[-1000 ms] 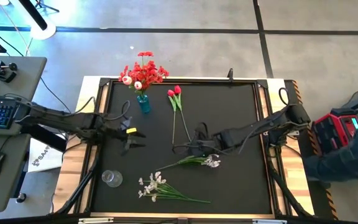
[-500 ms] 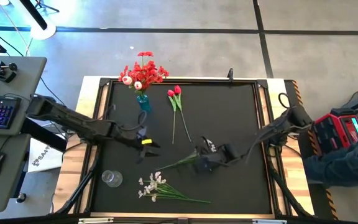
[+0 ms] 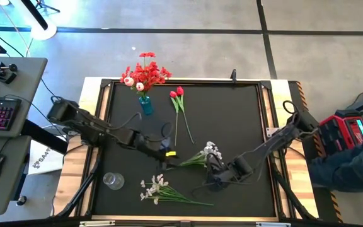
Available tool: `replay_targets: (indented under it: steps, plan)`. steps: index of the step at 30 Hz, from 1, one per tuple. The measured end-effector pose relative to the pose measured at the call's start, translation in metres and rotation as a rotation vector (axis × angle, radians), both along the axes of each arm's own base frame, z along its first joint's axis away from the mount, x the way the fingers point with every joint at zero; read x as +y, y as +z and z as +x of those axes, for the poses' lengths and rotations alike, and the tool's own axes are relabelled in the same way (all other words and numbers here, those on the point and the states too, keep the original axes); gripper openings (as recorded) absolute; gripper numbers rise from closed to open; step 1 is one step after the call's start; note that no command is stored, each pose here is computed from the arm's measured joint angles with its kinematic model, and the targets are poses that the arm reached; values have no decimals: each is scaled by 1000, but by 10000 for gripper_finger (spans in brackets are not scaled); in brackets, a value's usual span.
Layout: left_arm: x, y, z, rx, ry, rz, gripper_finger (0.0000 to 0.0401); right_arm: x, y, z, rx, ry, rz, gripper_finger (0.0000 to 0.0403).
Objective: Sort flowers into vase by color
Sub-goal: Put the center white flower into the transparent vase
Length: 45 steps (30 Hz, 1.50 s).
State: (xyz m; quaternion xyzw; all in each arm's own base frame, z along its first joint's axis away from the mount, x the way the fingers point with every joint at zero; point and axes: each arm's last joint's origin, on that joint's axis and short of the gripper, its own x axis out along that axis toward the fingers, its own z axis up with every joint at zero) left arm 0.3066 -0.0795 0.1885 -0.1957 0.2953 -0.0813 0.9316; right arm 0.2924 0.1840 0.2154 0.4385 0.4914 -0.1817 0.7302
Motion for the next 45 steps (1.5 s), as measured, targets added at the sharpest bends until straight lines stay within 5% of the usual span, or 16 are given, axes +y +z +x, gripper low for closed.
replay_targets:
  steps: [10,26,45]
  plan:
    - [-16,-7,23,57,-33,4,209,2,-2,-6,41,71,-24,181]
    - [-14,-13,26,57,25,75,209,-1,-3,-6,59,109,-49,181]
    - [-23,-58,53,183,-29,81,209,-12,17,-10,15,154,-33,181]
